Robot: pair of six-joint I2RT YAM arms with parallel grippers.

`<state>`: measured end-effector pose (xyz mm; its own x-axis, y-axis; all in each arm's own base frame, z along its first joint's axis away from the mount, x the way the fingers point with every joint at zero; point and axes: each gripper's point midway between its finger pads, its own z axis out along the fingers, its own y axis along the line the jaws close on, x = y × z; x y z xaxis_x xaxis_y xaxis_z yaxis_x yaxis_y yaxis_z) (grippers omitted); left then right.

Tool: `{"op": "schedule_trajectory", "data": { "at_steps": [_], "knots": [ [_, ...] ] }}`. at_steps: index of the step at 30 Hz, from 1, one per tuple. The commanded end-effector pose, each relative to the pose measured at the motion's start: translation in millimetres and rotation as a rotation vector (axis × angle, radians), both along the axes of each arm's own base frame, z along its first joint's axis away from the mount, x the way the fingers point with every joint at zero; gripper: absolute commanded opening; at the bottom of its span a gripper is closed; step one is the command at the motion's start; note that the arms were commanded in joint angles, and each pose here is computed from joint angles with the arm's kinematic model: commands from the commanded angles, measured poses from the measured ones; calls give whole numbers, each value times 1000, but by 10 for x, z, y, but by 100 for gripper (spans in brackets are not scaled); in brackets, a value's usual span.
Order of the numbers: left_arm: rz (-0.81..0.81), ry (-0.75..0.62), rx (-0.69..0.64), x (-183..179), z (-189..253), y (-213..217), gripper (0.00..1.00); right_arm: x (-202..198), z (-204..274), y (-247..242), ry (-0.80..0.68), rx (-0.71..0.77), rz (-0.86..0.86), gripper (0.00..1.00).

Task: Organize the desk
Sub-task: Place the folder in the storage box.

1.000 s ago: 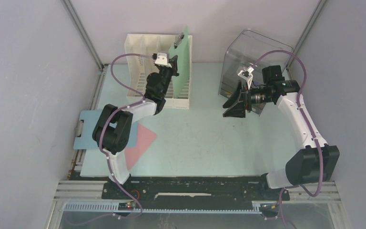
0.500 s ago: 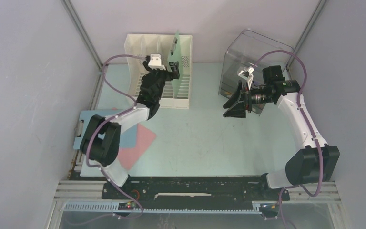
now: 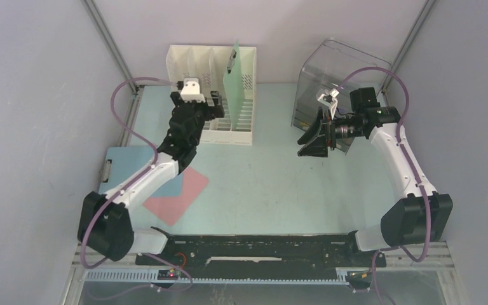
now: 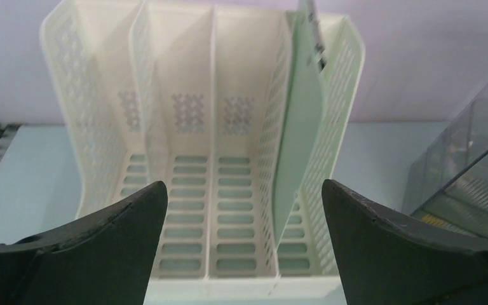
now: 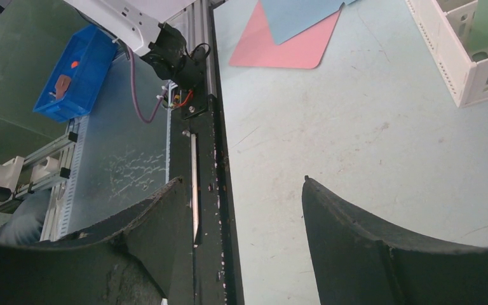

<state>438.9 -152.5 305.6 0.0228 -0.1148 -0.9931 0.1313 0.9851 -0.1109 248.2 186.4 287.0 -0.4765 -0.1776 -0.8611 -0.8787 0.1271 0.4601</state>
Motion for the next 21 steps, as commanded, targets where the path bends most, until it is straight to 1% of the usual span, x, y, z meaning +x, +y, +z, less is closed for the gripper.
{"op": "schedule_trajectory", "data": {
  "at_steps": [1, 9, 15, 21],
  "knots": [
    [95, 39, -3, -309, -88, 312, 100, -22, 82, -11, -44, 11, 5, 75],
    [161, 147, 27, -626, -564, 566, 100, -19, 70, -14, -41, 8, 4, 75],
    [196, 212, 11, -743, -855, 718, 100, -5, 53, -16, -35, 7, 2, 75],
    [211, 314, -13, -841, -1222, 804, 100, 6, 38, -16, -27, 6, 2, 75]
  ]
}}
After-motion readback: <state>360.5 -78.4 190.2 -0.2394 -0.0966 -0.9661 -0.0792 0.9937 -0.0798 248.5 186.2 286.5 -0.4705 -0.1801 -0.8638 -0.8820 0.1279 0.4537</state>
